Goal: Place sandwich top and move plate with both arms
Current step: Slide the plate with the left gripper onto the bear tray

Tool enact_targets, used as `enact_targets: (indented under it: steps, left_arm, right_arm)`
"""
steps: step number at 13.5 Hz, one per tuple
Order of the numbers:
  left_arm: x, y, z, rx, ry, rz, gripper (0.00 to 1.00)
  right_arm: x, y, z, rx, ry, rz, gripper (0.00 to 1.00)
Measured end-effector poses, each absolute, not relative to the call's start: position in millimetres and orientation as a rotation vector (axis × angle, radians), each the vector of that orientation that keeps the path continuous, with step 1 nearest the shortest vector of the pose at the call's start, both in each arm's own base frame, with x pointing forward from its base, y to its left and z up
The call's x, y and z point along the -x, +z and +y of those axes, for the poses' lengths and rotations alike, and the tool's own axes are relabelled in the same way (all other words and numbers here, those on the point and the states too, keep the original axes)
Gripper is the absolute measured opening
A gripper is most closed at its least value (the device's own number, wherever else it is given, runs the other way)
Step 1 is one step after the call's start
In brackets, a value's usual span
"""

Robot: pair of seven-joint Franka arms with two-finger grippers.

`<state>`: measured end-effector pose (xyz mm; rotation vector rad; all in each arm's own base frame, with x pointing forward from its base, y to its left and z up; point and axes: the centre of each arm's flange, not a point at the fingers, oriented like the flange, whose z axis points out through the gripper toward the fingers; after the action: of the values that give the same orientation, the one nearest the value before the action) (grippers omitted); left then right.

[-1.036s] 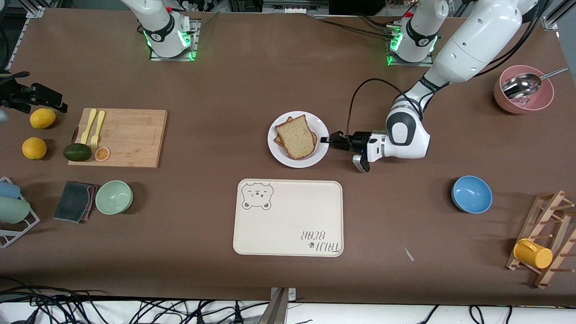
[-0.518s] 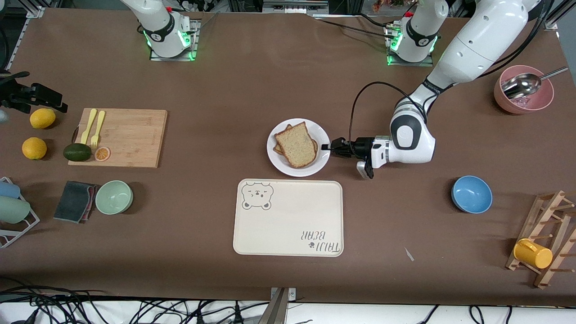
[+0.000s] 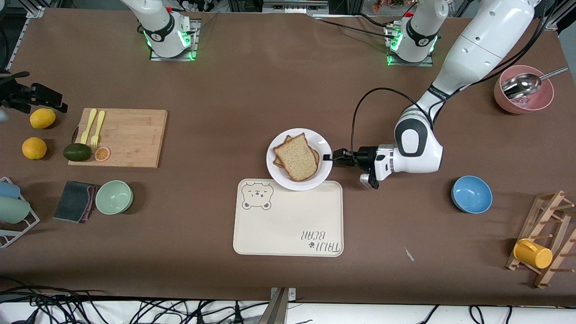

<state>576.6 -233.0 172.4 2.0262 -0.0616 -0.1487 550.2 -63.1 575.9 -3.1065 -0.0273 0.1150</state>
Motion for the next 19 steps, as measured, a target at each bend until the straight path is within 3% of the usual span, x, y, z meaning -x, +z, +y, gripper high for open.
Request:
enact_targets:
  steps: [9,19]
  left_arm:
    - [-632.5,180.8,-235.8,-1.978,-0.116,0.045,0.04]
    - [-668.6,165.7,-244.5,-1.988,-0.116,0.056,0.04]
  right_arm:
    - [-550.2,575.9,-63.1,3.107,0.115,-0.027,1.0]
    - [-550.2,575.9,-63.1,3.107,0.115,-0.027,1.0]
